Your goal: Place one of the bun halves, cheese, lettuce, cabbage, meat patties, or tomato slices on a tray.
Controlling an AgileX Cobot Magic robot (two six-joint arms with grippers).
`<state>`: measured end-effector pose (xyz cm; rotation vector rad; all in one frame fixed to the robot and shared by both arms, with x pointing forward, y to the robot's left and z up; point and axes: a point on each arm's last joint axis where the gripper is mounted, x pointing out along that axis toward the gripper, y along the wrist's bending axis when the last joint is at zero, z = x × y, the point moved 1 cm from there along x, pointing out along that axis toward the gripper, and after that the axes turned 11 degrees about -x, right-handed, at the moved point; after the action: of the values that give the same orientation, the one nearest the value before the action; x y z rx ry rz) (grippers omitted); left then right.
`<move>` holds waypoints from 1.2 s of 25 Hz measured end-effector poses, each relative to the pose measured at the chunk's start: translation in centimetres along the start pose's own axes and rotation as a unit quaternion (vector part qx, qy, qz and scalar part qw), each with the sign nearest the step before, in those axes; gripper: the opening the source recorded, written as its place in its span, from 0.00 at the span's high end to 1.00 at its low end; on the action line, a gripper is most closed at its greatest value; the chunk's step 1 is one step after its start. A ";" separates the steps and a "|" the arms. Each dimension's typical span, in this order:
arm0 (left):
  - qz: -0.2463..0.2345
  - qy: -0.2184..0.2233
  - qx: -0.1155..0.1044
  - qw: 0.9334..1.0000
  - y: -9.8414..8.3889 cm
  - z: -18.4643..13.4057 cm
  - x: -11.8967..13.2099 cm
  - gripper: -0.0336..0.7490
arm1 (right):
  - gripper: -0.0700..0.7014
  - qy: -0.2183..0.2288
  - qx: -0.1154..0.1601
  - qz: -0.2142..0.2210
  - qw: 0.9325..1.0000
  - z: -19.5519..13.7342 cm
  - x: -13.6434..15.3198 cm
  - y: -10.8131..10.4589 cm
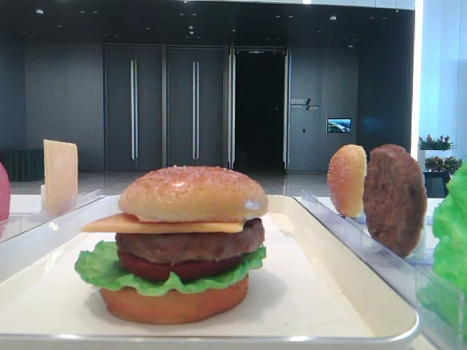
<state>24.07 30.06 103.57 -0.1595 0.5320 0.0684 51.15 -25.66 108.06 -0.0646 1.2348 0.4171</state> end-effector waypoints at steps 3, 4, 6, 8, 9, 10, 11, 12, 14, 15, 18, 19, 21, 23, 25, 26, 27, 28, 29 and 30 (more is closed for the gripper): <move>0.000 0.000 0.000 1.000 0.0 0.0 0.0 0.30 | 0.28 0.015 0.008 -0.026 1.000 -0.5 -0.2 -1.1; 0.000 0.000 0.000 1.000 0.0 0.0 0.0 0.30 | 0.28 0.018 0.013 -0.030 0.999 -0.6 -0.2 -1.4; 0.000 0.000 0.000 1.000 0.0 0.0 0.0 0.30 | 0.28 0.021 0.015 -0.038 0.999 -0.7 -0.3 -1.6; 0.000 0.000 0.000 1.000 0.0 0.0 0.0 0.30 | 0.28 0.022 0.015 -0.040 0.999 -0.7 -0.3 -1.7; 0.000 0.000 0.000 1.000 0.0 0.0 0.0 0.30 | 0.28 0.023 0.015 -0.041 0.999 -0.7 -0.3 -1.7; 0.000 0.000 0.000 1.000 0.0 0.0 0.0 0.30 | 0.28 0.023 0.017 -0.041 0.999 -0.7 -0.3 -1.7; 0.000 0.000 0.000 1.000 0.0 0.0 0.0 0.30 | 0.28 0.023 0.021 -0.042 0.999 -0.7 -0.3 -1.7; 0.000 0.000 0.000 1.000 0.0 0.0 0.0 0.30 | 0.28 0.023 0.025 -0.044 0.998 -0.7 -0.3 -1.8; 0.000 0.000 0.000 1.000 0.0 0.0 0.0 0.30 | 0.28 0.027 0.025 -0.055 0.998 -0.8 -0.3 -2.0; 0.000 0.000 0.000 1.000 0.0 0.0 0.0 0.30 | 0.28 0.030 0.024 -0.063 0.997 -0.9 -0.3 -2.2; 0.000 0.000 0.000 1.000 0.0 0.0 0.0 0.30 | 0.28 0.047 0.022 -0.085 0.995 -1.2 -0.4 -2.6; 0.000 0.000 0.000 1.000 0.0 0.0 0.0 0.30 | 0.28 0.051 0.022 -0.088 0.995 -1.3 -0.4 -2.6; 0.000 0.000 0.000 1.000 0.0 0.0 0.0 0.30 | 0.28 0.053 0.021 -0.092 0.994 -1.3 -0.4 -2.7; 0.000 0.000 0.000 1.000 0.0 0.0 0.0 0.30 | 0.28 0.052 0.021 -0.092 0.994 -1.3 -0.5 -2.7; 0.000 0.000 0.000 1.000 0.0 0.0 0.0 0.30 | 0.28 0.048 0.021 -0.090 0.995 -1.5 -0.7 -2.5; 0.000 0.000 0.000 1.000 0.0 0.0 0.0 0.30 | 0.28 0.044 0.022 -0.089 0.995 -1.7 -0.9 -2.4; 0.000 0.000 0.000 1.000 0.0 0.0 0.0 0.30 | 0.28 0.041 0.023 -0.087 0.995 -2.1 -1.1 -2.1; 0.000 0.000 0.000 1.000 0.0 0.0 0.0 0.30 | 0.28 0.038 0.024 -0.086 0.995 -2.6 -1.3 -1.9; 0.000 0.000 0.000 1.000 0.0 0.0 0.0 0.30 | 0.28 0.035 0.024 -0.084 0.996 -3.0 -1.6 -1.7; 0.000 0.000 0.000 1.000 0.0 0.0 0.0 0.30 | 0.28 0.031 0.023 -0.085 0.996 -3.6 -1.9 -1.4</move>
<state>24.07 30.06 103.57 -0.1595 0.5320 0.0684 47.88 -28.46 108.36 -0.1426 1.2892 0.2401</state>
